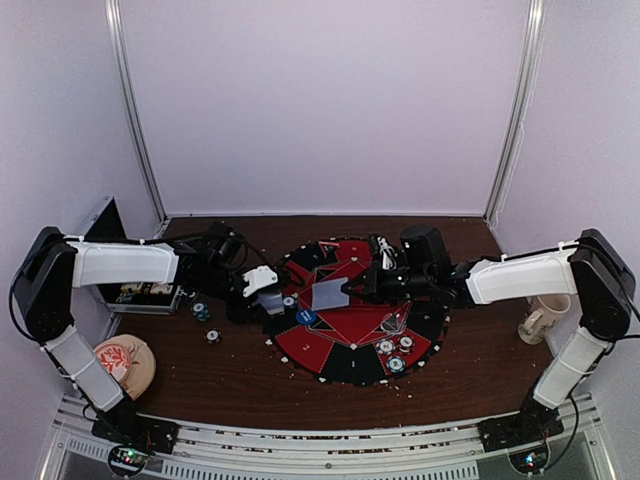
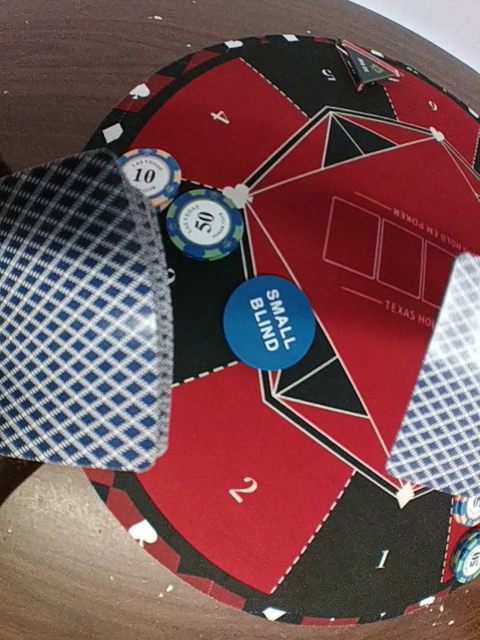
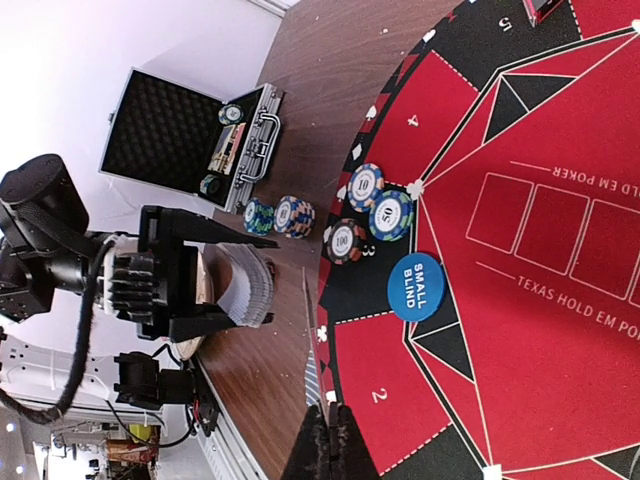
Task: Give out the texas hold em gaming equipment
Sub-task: Pick up the poker card from the face-down deck piles, then distribute the poker card in the small blind area.
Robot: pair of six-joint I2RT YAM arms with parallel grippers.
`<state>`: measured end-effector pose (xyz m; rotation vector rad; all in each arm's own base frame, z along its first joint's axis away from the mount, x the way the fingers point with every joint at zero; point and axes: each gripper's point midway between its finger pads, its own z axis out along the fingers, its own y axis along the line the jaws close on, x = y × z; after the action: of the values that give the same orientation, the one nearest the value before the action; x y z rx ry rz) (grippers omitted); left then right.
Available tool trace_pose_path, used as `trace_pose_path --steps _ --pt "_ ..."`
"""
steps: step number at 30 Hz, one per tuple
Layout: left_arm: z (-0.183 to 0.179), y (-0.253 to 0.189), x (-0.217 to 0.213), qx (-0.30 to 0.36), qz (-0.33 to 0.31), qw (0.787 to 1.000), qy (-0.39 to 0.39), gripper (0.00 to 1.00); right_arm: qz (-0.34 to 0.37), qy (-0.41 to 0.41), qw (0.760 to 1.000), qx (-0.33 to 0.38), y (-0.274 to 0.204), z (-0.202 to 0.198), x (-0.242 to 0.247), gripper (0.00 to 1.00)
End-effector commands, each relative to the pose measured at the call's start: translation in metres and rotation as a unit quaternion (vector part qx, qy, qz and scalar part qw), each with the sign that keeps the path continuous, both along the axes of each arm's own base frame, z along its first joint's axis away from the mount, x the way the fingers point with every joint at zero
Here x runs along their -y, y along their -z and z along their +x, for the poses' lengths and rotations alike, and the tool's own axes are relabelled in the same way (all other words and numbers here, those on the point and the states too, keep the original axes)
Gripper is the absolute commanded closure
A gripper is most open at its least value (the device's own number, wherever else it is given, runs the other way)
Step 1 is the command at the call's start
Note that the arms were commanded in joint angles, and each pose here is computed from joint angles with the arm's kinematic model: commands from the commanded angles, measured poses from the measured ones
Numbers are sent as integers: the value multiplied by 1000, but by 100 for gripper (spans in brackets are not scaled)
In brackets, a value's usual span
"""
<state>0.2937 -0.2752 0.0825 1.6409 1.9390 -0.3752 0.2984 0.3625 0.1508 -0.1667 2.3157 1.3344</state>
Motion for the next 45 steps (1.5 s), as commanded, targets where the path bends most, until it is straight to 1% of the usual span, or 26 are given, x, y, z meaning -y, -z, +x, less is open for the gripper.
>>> trace_pose_path --steps 1,10,20,28,32,41,42,45 --pt "1 -16 -11 18 -15 1000 -7 48 -15 -10 1000 2 12 -3 -1 100" --pt "1 -24 -32 27 -21 999 -29 48 -18 -63 998 -25 43 -14 -50 100" --pt "-2 -25 -31 24 -29 999 -29 48 2 -92 995 -48 61 -25 -89 100" --pt "-4 -26 -29 21 -34 999 -25 49 -1 -92 993 -69 79 -24 -98 100" --pt "-5 -25 -29 20 -35 999 -24 49 -14 -87 993 -83 93 -24 -97 100" --pt "-5 -24 -28 17 -36 999 -22 49 -45 -95 990 -89 105 -28 -91 100" --pt "-5 -24 -28 18 -36 999 -22 49 -52 -94 990 -88 107 -28 -90 99" --pt "-5 -24 -28 17 -36 999 -22 49 -74 -91 990 -80 108 -27 -85 83"
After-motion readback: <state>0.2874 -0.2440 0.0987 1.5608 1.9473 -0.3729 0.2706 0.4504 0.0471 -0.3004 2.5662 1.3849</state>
